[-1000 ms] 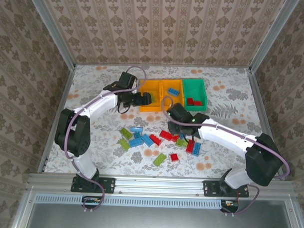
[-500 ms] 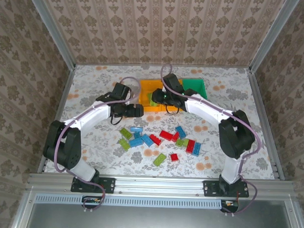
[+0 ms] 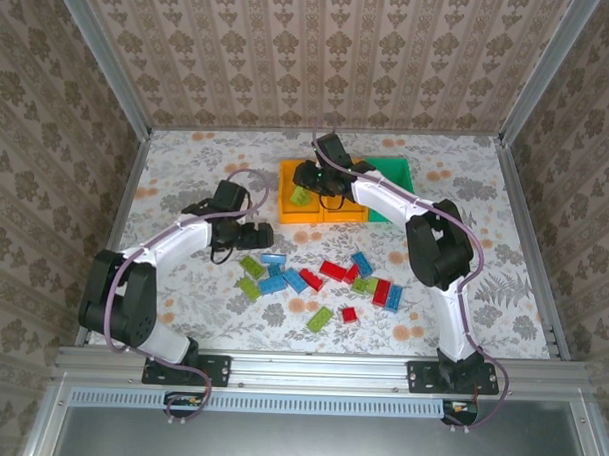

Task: Sort the legos into containers by color

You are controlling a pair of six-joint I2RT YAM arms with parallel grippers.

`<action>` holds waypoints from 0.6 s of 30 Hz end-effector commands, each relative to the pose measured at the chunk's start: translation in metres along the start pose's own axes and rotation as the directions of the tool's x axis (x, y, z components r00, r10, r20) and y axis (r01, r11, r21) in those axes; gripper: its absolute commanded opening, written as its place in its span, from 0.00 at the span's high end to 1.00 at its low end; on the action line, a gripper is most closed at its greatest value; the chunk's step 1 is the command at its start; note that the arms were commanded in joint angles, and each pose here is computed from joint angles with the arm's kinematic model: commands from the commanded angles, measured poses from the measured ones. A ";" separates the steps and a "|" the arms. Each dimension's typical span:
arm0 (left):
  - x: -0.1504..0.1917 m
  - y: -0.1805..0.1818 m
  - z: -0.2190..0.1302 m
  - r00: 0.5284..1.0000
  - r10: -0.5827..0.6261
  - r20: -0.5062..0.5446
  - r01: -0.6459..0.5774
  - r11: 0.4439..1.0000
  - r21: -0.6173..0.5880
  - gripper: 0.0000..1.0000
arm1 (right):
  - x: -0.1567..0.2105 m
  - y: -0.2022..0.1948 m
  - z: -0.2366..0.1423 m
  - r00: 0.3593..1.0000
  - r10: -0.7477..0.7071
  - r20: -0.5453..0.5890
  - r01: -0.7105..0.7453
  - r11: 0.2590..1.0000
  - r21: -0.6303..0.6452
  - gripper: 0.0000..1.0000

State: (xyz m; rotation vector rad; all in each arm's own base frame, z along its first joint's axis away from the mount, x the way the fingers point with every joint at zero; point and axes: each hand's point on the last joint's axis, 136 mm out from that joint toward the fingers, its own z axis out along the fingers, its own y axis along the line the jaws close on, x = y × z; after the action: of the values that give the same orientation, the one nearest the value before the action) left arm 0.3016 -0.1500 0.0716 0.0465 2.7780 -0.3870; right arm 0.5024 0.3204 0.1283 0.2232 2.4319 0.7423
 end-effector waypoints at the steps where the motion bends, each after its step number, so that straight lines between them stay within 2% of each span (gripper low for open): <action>1: -0.004 -0.010 -0.011 1.000 0.017 0.022 -0.018 0.999 0.042 0.06 | 0.000 -0.004 0.002 1.000 0.001 -0.006 -0.001 0.999 0.035 0.55; 5: 0.001 -0.024 -0.013 0.997 0.075 0.007 -0.075 0.996 0.047 0.06 | -0.001 -0.001 -0.005 1.000 0.001 0.000 -0.001 1.000 0.025 0.47; 10: 0.017 -0.044 -0.008 0.987 0.156 -0.028 -0.155 0.987 0.031 0.06 | -0.009 0.006 -0.029 0.999 -0.026 0.048 0.026 1.000 0.006 0.29; 14: 0.028 -0.044 0.000 0.983 0.166 -0.080 -0.170 0.985 -0.036 0.06 | -0.016 -0.008 -0.058 0.991 -0.078 0.105 0.070 0.994 0.081 0.20; 18: 0.034 -0.040 0.008 0.979 0.159 -0.125 -0.171 0.982 -0.086 0.06 | -0.023 -0.044 -0.091 0.981 -0.108 0.158 0.073 0.974 0.215 0.16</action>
State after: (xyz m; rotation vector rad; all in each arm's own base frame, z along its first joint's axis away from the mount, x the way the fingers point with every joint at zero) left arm 0.2709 -0.2000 0.0682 0.3151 2.8284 -0.3207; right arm 0.4747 0.2757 0.1496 0.2153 2.4008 0.5655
